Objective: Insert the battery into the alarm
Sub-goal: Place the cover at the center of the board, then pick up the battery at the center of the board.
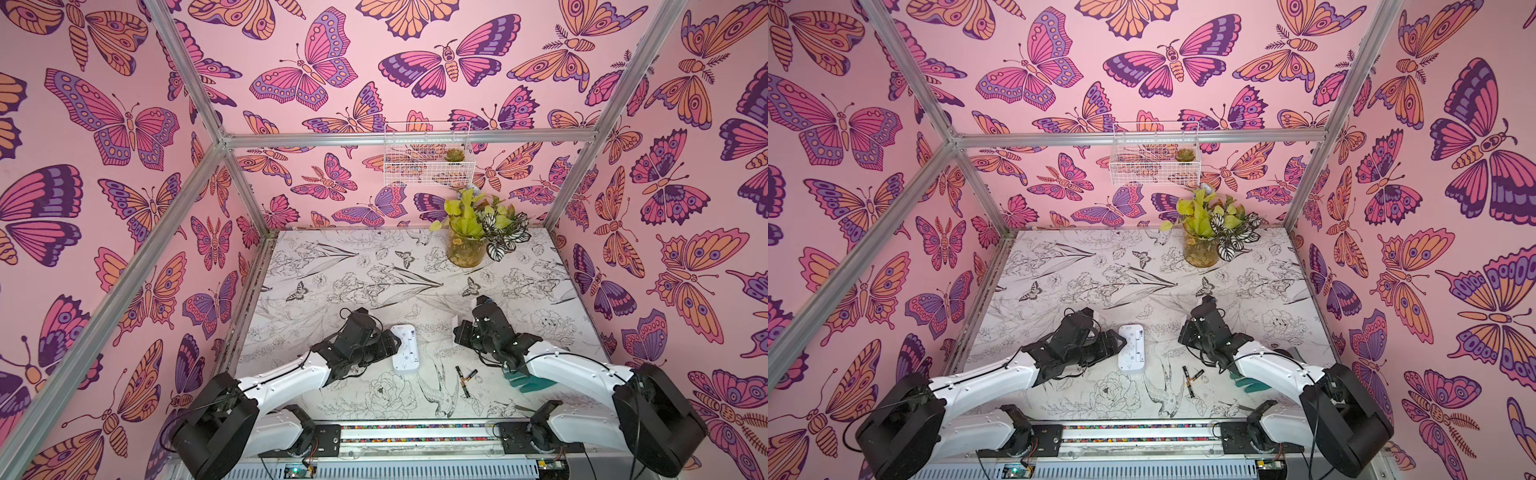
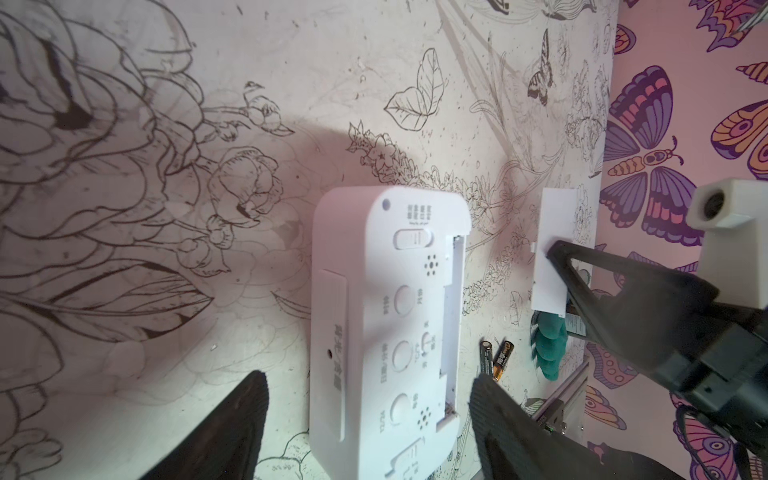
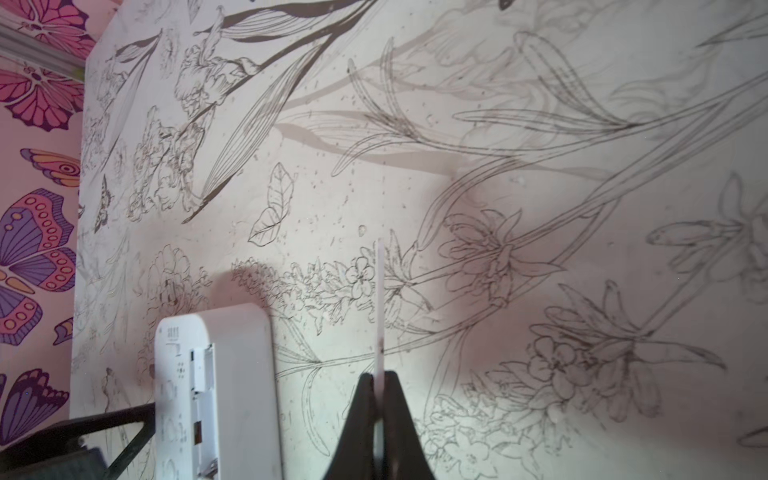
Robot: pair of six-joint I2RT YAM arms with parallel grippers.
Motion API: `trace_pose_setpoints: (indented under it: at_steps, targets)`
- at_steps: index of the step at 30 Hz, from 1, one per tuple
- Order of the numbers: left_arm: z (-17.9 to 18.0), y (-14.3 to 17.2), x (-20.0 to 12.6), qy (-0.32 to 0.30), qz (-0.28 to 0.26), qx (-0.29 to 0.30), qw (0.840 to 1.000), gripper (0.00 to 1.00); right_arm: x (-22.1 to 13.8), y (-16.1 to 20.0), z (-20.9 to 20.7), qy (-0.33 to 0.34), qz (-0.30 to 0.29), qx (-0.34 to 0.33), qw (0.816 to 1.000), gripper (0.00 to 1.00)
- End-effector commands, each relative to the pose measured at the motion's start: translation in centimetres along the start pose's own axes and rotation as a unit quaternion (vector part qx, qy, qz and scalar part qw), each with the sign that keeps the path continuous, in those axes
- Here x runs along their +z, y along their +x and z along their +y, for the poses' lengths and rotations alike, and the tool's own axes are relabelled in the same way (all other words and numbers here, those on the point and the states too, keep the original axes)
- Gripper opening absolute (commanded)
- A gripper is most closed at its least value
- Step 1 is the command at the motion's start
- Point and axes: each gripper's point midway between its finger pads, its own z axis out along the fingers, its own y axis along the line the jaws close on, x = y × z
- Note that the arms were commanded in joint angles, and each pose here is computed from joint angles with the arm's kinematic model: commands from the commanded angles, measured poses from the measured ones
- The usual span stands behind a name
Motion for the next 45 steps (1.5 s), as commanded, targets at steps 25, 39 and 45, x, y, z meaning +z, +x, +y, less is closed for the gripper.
trace_pose_setpoints:
  at_steps: [25,39,45]
  targets:
    - [1.6,0.0,-1.1,-0.028,-0.014,0.005,0.999,0.80,-3.7,0.7,-7.0,0.159,0.032,0.021,0.986,0.39]
    - [2.7,0.3,-0.7,-0.046,-0.012,-0.004,0.999,0.79,-7.2,6.6,-6.2,0.237,0.003,0.028,0.971,0.28]
    - [2.8,0.4,-0.8,-0.046,-0.013,-0.010,0.999,0.79,-6.5,7.8,-4.8,0.226,0.008,0.028,0.974,0.28]
